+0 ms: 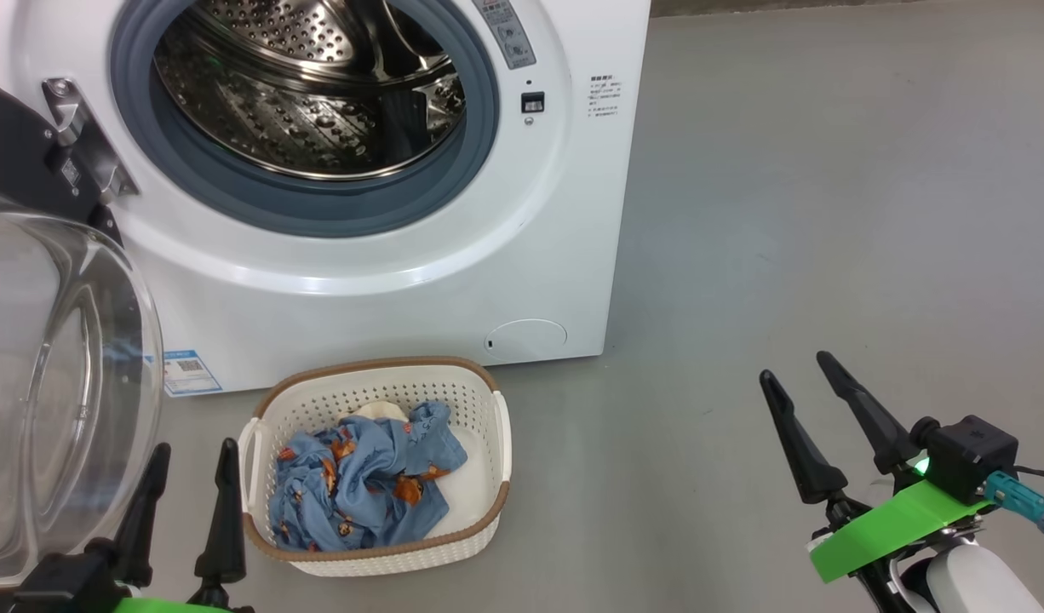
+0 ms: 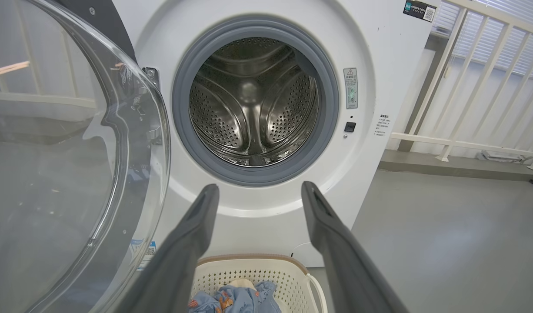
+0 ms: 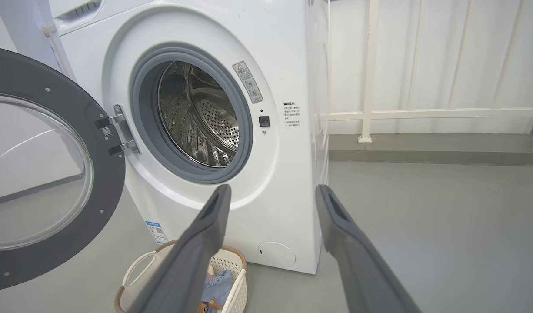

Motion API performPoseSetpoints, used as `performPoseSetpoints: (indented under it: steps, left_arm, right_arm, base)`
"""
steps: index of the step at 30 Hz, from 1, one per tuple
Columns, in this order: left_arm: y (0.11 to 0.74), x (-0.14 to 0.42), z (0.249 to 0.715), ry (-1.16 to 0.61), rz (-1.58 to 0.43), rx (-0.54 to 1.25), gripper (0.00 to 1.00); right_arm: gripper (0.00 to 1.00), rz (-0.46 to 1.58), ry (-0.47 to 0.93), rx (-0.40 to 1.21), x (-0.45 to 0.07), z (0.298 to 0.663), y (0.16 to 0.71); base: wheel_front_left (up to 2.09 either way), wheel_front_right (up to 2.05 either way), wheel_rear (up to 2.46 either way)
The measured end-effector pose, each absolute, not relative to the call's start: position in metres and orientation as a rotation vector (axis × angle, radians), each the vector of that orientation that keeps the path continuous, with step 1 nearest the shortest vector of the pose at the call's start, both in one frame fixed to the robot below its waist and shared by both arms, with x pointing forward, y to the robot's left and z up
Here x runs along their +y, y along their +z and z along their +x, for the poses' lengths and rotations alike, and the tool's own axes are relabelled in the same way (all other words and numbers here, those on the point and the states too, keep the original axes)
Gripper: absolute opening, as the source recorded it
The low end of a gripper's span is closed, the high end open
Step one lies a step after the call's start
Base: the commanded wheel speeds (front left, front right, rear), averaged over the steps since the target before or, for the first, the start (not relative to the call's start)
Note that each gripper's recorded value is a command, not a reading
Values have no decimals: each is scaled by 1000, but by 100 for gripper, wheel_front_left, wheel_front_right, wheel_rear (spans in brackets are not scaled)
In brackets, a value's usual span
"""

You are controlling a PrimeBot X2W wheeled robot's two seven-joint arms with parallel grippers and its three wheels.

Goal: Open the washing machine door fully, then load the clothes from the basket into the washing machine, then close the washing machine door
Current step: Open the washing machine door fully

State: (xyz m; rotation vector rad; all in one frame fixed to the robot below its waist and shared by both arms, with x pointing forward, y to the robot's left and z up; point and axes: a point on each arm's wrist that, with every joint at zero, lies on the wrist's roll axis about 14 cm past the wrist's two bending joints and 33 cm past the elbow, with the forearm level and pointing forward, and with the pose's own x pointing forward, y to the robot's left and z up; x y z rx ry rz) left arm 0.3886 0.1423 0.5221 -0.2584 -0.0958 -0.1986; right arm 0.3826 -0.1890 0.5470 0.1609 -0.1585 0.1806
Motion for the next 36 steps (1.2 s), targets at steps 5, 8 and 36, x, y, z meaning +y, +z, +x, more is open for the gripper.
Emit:
performPoseSetpoints:
  steps: [5, 8, 36]
  left_arm:
    - [523, 145, 388, -195, -242, -102, 100]
    - [524, 147, 387, -189, -240, -105, 100]
    - [517, 153, 382, -168, -223, -95, 100]
  right_arm:
    - [100, 159, 176, -167, -191, 383, 550]
    - [100, 154, 174, -171, -192, 383, 551]
    - [100, 163, 176, -170, -189, 387, 550]
  base:
    - [0, 0, 0]
    - [0, 0, 0]
    - [0, 0, 0]
